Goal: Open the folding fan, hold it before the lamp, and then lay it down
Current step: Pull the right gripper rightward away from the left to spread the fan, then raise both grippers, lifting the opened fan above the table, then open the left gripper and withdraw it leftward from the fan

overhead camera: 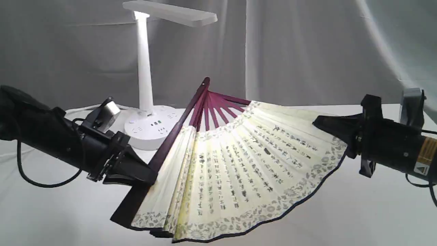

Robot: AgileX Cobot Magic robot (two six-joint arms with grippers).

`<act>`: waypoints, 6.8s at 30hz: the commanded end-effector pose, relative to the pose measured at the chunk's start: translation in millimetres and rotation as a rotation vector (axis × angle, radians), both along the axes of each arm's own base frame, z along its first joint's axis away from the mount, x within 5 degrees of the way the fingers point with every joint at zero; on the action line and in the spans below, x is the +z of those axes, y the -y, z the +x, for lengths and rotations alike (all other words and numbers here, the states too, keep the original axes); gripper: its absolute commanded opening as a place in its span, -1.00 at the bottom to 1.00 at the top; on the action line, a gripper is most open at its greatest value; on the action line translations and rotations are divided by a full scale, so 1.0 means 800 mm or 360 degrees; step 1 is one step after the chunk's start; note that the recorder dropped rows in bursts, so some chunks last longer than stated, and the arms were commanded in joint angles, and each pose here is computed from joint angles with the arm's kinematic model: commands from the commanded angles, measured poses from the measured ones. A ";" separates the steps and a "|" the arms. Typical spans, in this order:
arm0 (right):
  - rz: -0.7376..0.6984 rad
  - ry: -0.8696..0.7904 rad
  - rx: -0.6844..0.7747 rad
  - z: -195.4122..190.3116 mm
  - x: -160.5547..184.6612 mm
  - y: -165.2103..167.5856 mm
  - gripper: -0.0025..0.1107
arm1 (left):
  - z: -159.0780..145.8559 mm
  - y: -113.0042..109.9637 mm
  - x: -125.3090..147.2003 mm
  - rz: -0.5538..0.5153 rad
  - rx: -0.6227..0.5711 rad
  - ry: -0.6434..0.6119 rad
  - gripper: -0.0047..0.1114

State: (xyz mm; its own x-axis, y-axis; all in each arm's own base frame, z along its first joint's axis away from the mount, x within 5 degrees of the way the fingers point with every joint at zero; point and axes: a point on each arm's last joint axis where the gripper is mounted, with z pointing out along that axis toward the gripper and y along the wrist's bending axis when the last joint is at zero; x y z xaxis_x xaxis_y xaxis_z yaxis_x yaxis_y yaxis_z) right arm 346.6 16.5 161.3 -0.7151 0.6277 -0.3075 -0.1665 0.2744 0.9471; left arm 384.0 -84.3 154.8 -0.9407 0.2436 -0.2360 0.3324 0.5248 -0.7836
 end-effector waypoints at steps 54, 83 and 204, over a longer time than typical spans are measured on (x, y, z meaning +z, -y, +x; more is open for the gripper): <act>0.0010 0.0095 -0.0274 0.069 0.041 0.116 -0.96 | -0.005 -0.033 -0.011 0.0279 -0.0152 0.0083 -0.92; 0.0010 0.0077 -0.0398 0.065 0.041 0.144 -0.96 | 0.005 -0.027 -0.001 0.0064 -0.0066 0.0211 -0.92; 0.0280 0.0148 -0.0622 0.109 0.134 0.082 -0.96 | 0.031 -0.045 0.030 -0.0589 0.0750 -0.0132 -0.01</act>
